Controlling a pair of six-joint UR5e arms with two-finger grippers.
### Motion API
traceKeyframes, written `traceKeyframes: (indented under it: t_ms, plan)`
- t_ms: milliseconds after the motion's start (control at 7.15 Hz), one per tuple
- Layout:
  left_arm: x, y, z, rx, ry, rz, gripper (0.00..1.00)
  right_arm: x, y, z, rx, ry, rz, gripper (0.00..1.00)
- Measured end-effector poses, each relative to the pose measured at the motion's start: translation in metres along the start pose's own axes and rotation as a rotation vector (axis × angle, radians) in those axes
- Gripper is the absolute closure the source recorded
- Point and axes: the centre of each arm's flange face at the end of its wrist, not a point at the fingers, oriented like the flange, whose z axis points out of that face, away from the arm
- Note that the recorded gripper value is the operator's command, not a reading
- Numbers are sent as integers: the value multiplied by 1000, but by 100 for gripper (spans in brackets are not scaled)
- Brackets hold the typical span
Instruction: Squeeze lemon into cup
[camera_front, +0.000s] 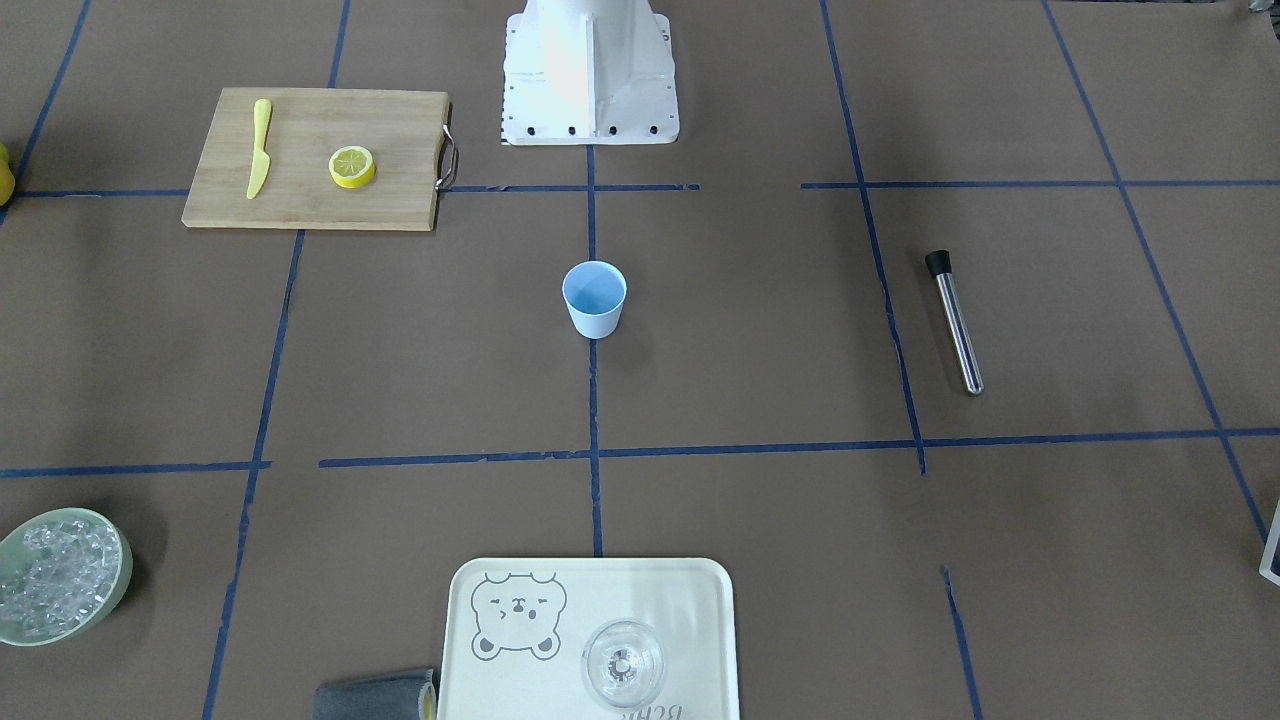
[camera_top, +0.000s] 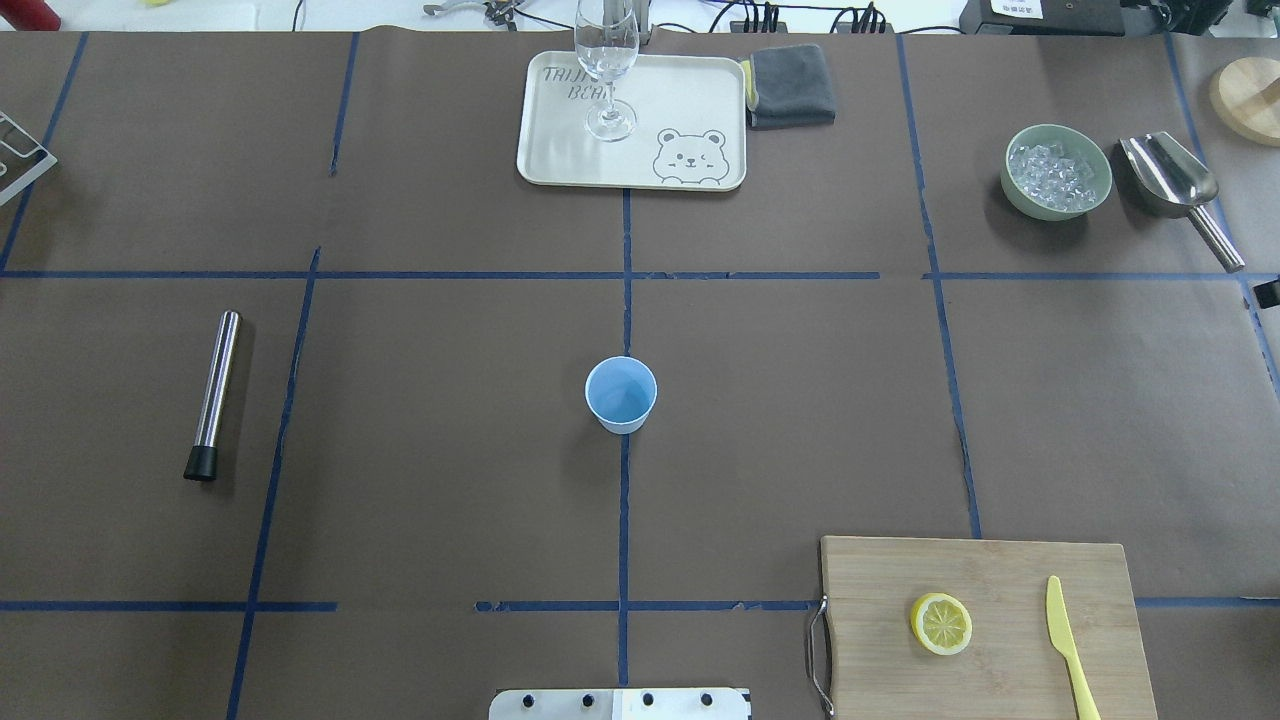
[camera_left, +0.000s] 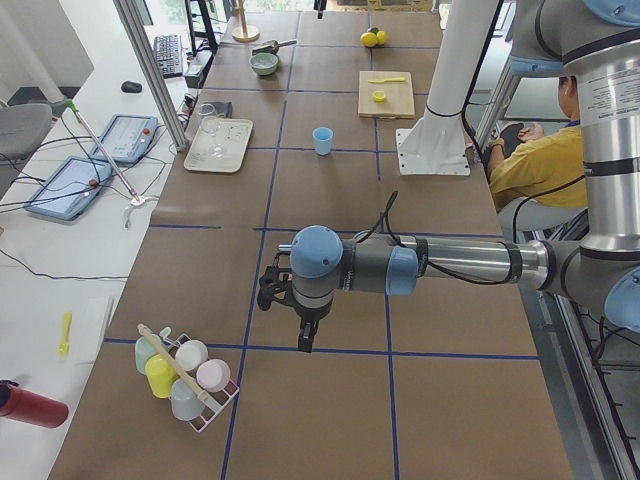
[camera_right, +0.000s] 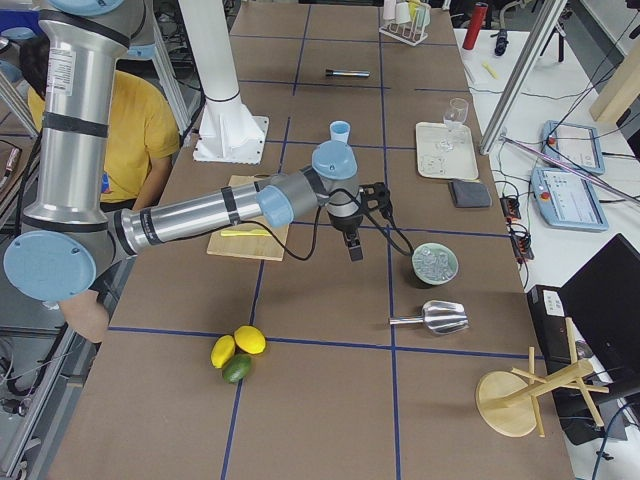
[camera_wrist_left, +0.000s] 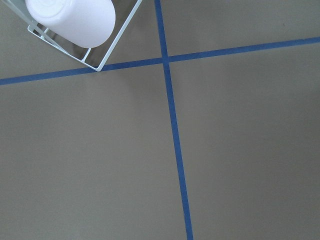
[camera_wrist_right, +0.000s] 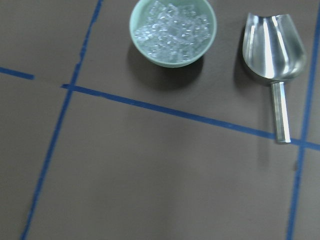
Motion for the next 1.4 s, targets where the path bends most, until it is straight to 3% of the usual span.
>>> traceKeyframes:
  t_ms: [140,280,699,979,1398]
  plan:
    - [0,0,0,1,0,1,0,-54,10,6,-23,-27,37,0]
    - [1,-1,-1,3,0,3,0,-99,26,14,-40,-22,73,0]
    - [3,-1,-2,5,0,4,0,-219,91,60,-30,57,164,0]
    - [1,0,-1,3,0,2,0,-288,138,91,-16,51,167,0]
    - [-1,2,1,-2,-1,-3,0,-323,185,126,-38,63,126,0]
